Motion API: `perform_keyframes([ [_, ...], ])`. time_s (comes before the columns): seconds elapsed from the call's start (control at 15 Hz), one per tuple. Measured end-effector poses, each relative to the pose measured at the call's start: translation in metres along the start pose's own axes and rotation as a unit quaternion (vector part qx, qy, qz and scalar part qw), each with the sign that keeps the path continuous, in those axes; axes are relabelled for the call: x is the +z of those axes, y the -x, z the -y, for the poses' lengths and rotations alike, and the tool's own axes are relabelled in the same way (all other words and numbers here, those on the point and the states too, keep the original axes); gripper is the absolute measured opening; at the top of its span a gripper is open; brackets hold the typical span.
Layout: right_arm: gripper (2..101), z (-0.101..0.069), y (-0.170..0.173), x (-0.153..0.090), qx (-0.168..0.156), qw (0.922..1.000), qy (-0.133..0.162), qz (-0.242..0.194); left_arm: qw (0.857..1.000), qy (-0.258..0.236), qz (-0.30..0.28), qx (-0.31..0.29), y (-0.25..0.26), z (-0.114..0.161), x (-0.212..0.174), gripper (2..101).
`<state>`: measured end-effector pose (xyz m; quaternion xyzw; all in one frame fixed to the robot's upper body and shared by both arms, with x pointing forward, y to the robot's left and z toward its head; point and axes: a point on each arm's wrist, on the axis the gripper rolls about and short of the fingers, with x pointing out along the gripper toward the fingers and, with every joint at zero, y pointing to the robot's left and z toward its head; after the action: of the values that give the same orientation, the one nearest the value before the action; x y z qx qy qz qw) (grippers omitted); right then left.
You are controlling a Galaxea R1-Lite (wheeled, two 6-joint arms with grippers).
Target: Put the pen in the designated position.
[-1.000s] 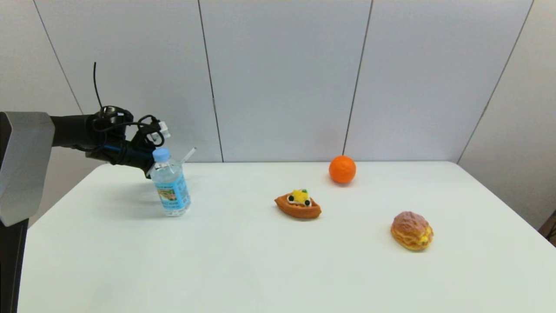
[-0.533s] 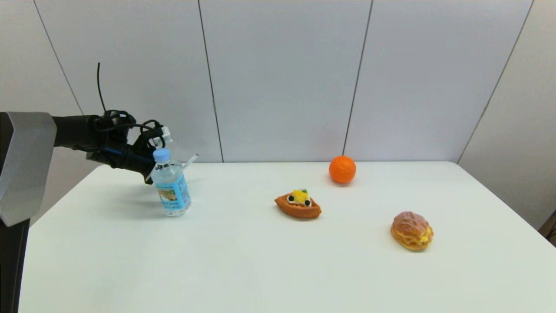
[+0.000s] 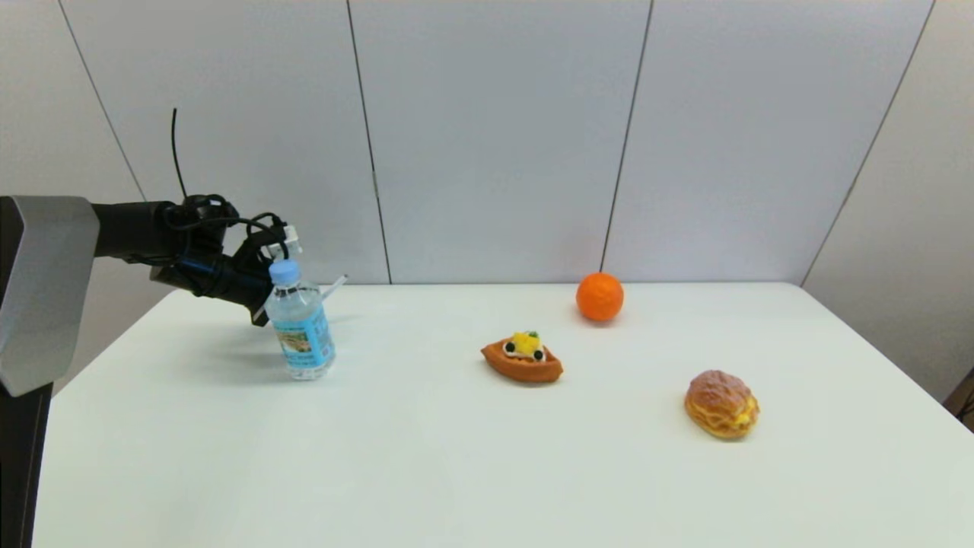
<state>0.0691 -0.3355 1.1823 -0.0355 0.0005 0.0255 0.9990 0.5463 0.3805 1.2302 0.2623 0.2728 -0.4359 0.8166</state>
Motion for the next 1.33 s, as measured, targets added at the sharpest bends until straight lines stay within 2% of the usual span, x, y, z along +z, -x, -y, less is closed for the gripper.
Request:
perform_keyframes([
  [0.47, 98.0, 0.0, 0.0, 0.0, 0.0, 1.0, 0.0, 0.0, 1.0, -0.001, 0.002, 0.004, 0.001, -0.001, 0.001, 5.5],
  [0.53, 98.0, 0.0, 0.0, 0.0, 0.0, 1.0, 0.0, 0.0, 1.0, -0.001, 0.002, 0.004, 0.002, -0.001, 0.001, 9.9],
  [0.73, 98.0, 0.0, 0.0, 0.0, 0.0, 1.0, 0.0, 0.0, 1.0, 0.0, 0.002, 0.003, 0.002, -0.001, 0.0, 37.7],
  [0.87, 98.0, 0.0, 0.0, 0.0, 0.0, 1.0, 0.0, 0.0, 1.0, 0.0, 0.002, 0.003, 0.002, -0.001, 0.0, 51.1],
  [1.13, 98.0, 0.0, 0.0, 0.0, 0.0, 1.0, 0.0, 0.0, 1.0, 0.003, 0.002, 0.011, 0.008, -0.003, -0.002, 70.1],
  [1.33, 98.0, 0.0, 0.0, 0.0, 0.0, 1.0, 0.0, 0.0, 0.999, 0.007, -0.003, 0.044, 0.036, -0.01, -0.007, 78.7],
])
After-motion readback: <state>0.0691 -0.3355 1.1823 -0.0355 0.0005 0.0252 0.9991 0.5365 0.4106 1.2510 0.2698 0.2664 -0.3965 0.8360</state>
